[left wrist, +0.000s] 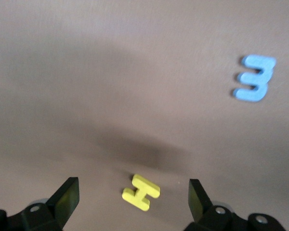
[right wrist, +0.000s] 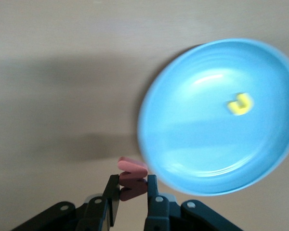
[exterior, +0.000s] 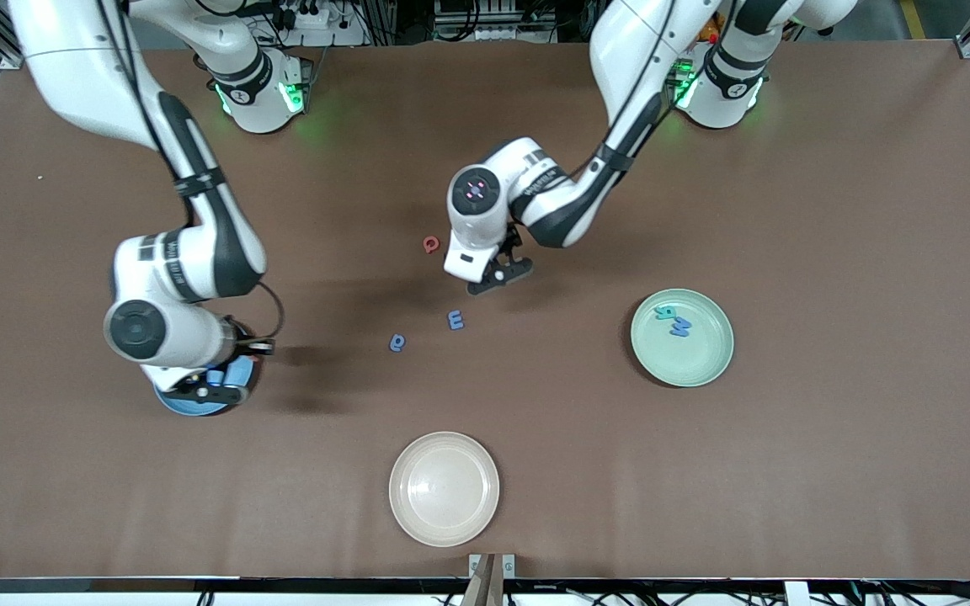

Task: Sort upper and lower case letters into plates
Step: 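Place the pink w on the blue plate with the right gripper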

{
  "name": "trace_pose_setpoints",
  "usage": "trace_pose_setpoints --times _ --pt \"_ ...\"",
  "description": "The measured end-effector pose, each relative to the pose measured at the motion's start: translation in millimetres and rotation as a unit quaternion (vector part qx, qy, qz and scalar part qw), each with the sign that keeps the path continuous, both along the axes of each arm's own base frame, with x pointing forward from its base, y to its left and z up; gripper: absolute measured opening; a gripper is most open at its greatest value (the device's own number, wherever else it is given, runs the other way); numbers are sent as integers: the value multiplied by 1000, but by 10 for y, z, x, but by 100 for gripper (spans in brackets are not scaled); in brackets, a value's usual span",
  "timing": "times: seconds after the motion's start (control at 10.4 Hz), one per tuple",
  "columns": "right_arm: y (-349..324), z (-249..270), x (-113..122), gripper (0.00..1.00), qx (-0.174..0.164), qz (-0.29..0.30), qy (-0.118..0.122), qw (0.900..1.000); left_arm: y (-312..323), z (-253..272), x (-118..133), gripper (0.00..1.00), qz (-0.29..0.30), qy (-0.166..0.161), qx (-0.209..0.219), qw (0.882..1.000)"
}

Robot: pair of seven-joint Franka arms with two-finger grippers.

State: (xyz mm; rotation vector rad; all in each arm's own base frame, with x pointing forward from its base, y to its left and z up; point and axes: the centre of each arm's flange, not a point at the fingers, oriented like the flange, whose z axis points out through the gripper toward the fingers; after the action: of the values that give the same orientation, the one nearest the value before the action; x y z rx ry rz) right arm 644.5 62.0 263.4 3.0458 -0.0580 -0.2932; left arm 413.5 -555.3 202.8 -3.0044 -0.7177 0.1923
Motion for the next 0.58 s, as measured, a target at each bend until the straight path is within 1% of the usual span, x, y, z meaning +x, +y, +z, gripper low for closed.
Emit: trace_pose_setpoints --times 0.1,0.19,0.29,0.39,0.48,0.58 --pt "-283 -21 24 27 5 12 -5 1000 -35 -55 -64 100 36 0 10 999" --pt "-482 -43 39 27 8 16 -13 1000 -9 -124 -49 100 90 -1 22 996" --pt "-599 -79 44 27 9 16 -20 1000 59 -204 15 100 154 -3 37 987" --pt "-625 -126 43 34 10 16 -23 1000 114 -263 69 100 206 -6 48 977" --pt "-579 -157 44 48 11 20 -23 999 134 -289 92 100 250 -7 55 967" --pt "-504 -171 43 63 12 25 -23 999 131 -290 94 100 282 -8 59 958"
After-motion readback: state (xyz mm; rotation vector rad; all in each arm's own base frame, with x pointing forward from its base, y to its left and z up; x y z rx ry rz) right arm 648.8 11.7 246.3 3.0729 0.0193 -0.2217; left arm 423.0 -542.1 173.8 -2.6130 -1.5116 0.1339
